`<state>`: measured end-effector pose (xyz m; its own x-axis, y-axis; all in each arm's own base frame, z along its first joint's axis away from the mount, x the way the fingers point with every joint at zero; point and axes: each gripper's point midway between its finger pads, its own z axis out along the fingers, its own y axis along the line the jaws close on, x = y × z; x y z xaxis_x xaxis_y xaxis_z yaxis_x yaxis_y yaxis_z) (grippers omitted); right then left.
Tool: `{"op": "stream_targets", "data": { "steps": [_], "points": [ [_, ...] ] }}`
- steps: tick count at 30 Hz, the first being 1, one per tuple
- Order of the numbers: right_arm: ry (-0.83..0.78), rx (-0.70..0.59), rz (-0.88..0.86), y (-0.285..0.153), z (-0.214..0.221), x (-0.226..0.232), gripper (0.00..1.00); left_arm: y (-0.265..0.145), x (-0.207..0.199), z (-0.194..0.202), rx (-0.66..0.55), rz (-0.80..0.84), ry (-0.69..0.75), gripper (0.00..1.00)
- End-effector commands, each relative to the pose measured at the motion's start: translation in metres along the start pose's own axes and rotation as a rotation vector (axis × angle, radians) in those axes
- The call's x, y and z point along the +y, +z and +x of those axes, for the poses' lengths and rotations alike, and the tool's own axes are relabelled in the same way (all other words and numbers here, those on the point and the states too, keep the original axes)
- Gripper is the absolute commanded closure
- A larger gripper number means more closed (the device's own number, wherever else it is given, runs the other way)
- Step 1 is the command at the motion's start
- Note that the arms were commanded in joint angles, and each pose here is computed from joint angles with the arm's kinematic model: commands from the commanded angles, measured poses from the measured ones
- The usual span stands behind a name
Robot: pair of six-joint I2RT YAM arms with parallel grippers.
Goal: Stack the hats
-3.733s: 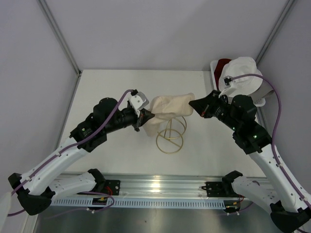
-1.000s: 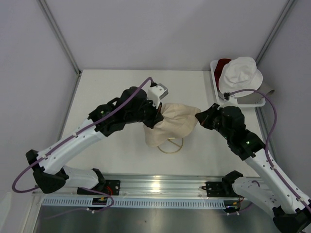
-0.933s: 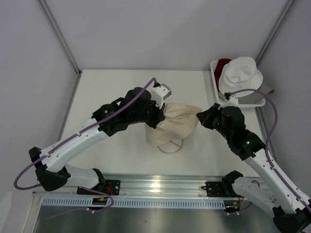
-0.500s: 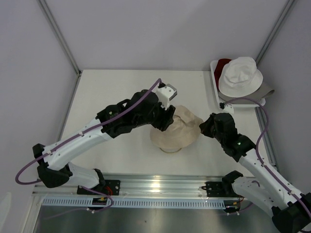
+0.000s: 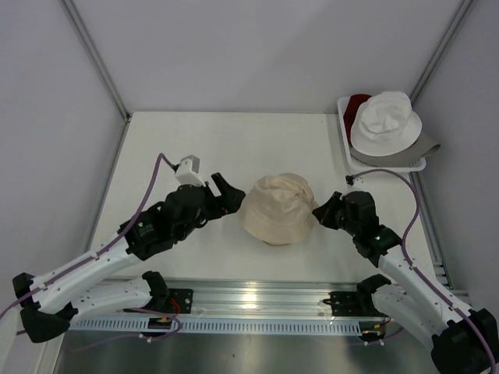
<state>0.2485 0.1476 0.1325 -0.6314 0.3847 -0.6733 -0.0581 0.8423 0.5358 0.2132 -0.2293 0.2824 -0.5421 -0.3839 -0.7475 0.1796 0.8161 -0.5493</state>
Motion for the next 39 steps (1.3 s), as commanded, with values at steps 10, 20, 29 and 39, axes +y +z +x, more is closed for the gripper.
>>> {"op": "stream_targets", "data": {
  "steps": [10, 20, 29, 39],
  "points": [
    [0.017, -0.085, -0.116, -0.01, -0.017, 0.023, 1.0, 0.038, 0.023, 0.054, 0.023, 0.058, -0.62, 0.18],
    [0.029, -0.085, -0.137, -0.008, -0.017, 0.027, 1.0, 0.048, 0.038, 0.082, 0.07, -0.024, -0.679, 0.19],
    [0.013, -0.093, -0.081, -0.007, -0.017, 0.015, 1.0, 0.049, 0.054, 0.114, 0.139, -0.086, -0.643, 0.24],
    [-0.039, -0.037, -0.087, 0.007, -0.016, 0.02, 0.88, 0.055, 0.015, 0.113, 0.159, 0.091, -0.296, 0.31]
  ]
}}
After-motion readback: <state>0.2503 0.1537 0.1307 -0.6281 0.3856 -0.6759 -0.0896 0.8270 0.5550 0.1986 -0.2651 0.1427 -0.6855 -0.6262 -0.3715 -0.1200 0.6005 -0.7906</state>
